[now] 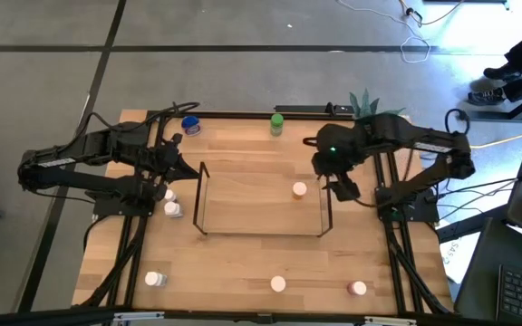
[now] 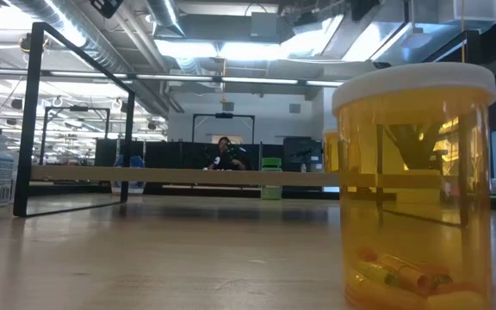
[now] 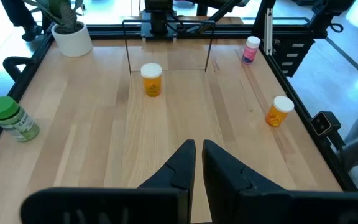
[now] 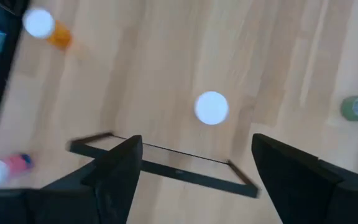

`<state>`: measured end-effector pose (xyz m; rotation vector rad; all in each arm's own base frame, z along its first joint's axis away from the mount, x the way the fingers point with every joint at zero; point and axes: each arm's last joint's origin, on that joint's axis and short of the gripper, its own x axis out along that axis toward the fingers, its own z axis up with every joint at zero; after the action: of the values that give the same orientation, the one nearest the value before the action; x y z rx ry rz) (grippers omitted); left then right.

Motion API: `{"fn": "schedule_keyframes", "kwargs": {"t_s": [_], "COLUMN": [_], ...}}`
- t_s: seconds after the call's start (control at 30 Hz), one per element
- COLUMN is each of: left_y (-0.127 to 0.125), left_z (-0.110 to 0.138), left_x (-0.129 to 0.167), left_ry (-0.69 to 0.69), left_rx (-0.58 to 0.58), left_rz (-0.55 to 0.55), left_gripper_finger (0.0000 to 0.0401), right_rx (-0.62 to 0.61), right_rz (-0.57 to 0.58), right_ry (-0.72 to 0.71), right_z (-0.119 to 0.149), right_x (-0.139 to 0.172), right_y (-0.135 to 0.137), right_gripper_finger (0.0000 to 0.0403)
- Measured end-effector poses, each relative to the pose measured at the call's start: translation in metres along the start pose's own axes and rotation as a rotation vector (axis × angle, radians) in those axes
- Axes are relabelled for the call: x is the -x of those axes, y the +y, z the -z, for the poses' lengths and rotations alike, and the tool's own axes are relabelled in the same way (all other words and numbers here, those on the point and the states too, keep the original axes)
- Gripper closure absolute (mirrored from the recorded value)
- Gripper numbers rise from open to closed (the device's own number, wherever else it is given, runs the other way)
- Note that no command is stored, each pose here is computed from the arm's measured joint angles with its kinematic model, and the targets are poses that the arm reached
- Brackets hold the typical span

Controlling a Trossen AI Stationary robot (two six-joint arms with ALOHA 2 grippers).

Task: Pick and place medicine bottles onto shelf by color
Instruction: Put the orange pill bottle on the shelf

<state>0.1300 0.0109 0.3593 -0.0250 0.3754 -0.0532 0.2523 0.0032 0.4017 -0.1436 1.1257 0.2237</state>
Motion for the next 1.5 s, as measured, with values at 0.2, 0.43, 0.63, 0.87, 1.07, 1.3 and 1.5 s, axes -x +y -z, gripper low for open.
{"fn": "schedule_keyframes", "kwargs": {"t_s": [0.2, 0.43, 0.63, 0.87, 1.07, 1.3, 1.5], "left_y": [0.000, 0.000, 0.000, -0.004, -0.010, -0.014, -0.020], "left_z": [0.000, 0.000, 0.000, 0.004, 0.007, 0.007, 0.007], "left_x": [0.000, 0.000, 0.000, 0.000, -0.001, -0.001, -0.001], "left_ry": [0.000, 0.000, 0.001, 0.039, 0.062, 0.065, 0.067], "left_rx": [0.000, -0.006, -0.018, -0.130, -0.143, -0.148, -0.148], "left_rz": [0.000, -0.008, -0.010, 0.084, 0.146, 0.145, 0.184], "left_gripper_finger": [0.0376, 0.0376, 0.0376, 0.0376, 0.0376, 0.0376, 0.0376], "right_rx": [0.023, 0.029, -0.050, -0.075, -0.018, 0.025, 0.009], "right_rz": [-0.039, -0.087, -0.131, -0.167, -0.192, -0.143, -0.076], "right_ry": [-0.033, -0.140, -0.138, -0.093, -0.045, 0.008, 0.070], "right_z": [-0.004, -0.017, -0.020, -0.025, -0.027, -0.015, -0.002], "right_x": [0.003, 0.003, -0.001, -0.013, -0.024, -0.027, -0.039], "right_y": [0.025, 0.054, 0.073, 0.093, 0.113, 0.148, 0.162], "right_gripper_finger": [0.0099, 0.0099, 0.0099, 0.0099, 0.0099, 0.0099, 0.0099]}}
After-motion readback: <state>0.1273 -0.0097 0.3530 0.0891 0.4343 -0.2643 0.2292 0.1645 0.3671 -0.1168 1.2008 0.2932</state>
